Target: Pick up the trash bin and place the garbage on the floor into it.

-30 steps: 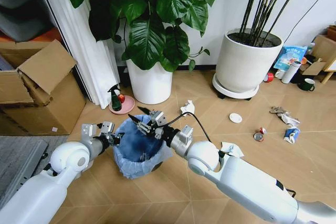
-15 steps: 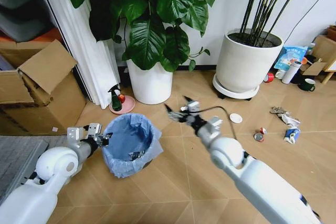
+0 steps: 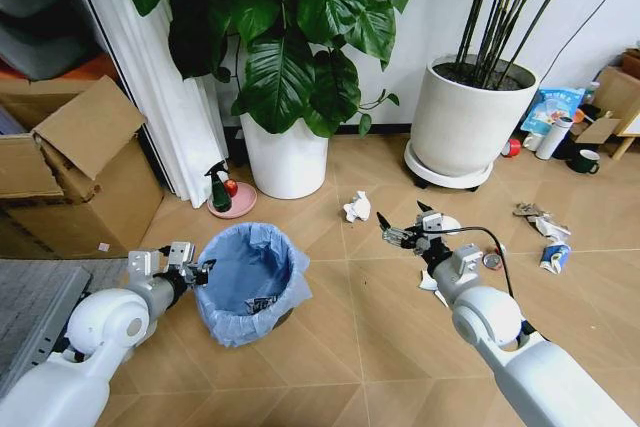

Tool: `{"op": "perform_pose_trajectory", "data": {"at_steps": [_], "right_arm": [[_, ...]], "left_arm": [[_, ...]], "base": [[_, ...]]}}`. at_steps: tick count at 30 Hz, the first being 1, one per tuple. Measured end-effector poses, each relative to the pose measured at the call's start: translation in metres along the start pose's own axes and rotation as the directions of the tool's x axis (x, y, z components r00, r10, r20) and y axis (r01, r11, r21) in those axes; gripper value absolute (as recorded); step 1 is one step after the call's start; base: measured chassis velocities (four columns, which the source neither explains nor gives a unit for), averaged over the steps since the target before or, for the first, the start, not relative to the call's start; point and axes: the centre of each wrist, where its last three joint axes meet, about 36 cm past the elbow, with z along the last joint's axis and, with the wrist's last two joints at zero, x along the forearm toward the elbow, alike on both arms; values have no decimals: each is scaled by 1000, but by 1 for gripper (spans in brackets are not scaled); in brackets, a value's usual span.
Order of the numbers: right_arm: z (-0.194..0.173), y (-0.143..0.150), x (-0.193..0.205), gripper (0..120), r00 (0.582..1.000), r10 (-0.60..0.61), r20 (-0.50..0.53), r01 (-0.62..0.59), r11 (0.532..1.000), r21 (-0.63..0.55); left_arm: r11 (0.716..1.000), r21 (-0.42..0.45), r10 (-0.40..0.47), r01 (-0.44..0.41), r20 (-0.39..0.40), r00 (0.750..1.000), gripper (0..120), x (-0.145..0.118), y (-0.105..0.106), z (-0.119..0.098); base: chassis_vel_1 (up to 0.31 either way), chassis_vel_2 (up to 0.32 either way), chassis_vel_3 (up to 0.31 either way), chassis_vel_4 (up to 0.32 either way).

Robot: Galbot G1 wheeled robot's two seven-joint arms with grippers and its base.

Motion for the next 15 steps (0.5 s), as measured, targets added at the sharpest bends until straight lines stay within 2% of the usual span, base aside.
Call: {"op": "perform_pose_trajectory", "data": {"at_steps": [15], "right_arm": [[8,4,5,100,1000,0,-5,0,1000,-8]], "left_arm": [[1000,-5,13,-13,5,1000,0,3,-5,-1]], "base": [[-71,-73,74,67]]}}
